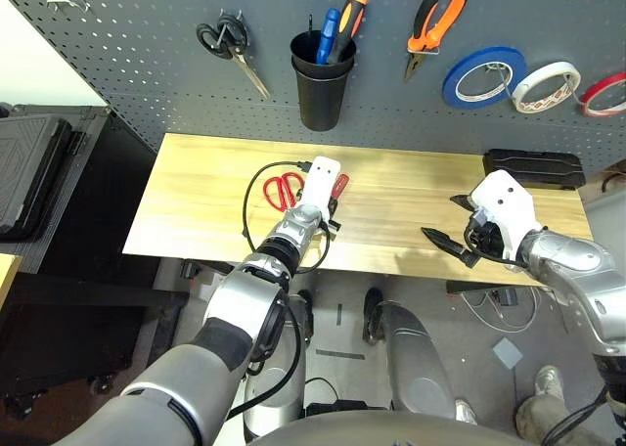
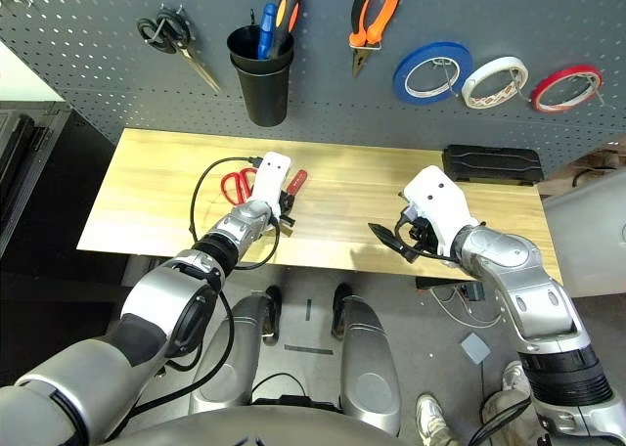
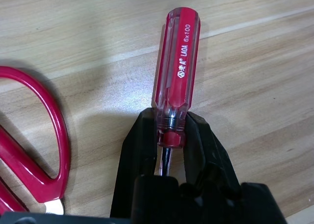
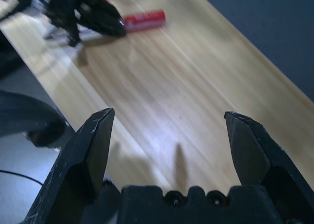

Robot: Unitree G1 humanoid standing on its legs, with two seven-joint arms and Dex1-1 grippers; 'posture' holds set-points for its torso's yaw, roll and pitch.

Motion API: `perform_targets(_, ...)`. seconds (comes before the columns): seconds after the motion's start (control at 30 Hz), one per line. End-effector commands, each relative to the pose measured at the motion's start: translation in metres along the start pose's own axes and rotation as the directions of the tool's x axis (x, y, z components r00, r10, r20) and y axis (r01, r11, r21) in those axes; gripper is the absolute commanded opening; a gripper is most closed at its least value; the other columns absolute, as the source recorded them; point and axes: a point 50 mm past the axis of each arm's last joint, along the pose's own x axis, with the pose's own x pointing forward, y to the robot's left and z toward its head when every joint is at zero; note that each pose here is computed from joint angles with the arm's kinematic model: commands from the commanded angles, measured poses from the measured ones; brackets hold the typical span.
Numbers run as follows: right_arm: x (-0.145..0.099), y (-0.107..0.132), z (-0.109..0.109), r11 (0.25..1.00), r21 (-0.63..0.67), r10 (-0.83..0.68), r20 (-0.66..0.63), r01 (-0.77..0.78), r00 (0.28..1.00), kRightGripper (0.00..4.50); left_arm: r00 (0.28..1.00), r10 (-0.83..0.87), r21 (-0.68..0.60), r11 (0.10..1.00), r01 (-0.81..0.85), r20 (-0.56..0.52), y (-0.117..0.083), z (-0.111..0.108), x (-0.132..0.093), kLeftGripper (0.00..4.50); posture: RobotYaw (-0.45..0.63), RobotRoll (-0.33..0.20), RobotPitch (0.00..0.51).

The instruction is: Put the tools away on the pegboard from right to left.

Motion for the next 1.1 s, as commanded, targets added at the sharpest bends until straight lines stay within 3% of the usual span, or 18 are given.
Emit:
perform_targets(0.03,-0.002,-0.007,-0.006,0.999,-0.018,0.035,0.025,-0.034,0.999,4.50,1.000,-0.021,-0.043,0.999,0.022,0.019,-0.001,-0.003,-0.003,0.81,0.12,0.000,0.289)
perform_targets(0.2,0.005,-0.018,-0.009,0.997,-0.044,0.069,0.054,-0.067,0.996,4.50,0.995,-0.016,-0.088,0.996,0.025,0.096,0.000,0.001,-0.021,0.81,0.17,0.000,0.273)
perform_targets(0.53,0.012,-0.042,-0.012,0.994,-0.064,0.093,0.086,-0.088,0.992,4.50,0.991,0.022,-0.166,0.986,-0.001,0.129,0.001,-0.004,-0.071,0.81,0.24,0.000,0.250)
perform_targets(0.77,0.004,-0.057,-0.008,0.996,-0.024,0.091,0.200,-0.088,0.976,4.50,0.969,0.130,-0.247,0.966,-0.076,0.211,0.005,0.000,-0.099,0.81,0.27,0.000,0.240)
perform_targets(1.1,-0.015,-0.075,0.006,0.993,-0.040,0.115,0.397,-0.108,0.911,4.50,0.811,0.246,-0.318,0.945,-0.078,0.532,0.023,0.038,-0.149,0.81,0.30,0.000,0.233)
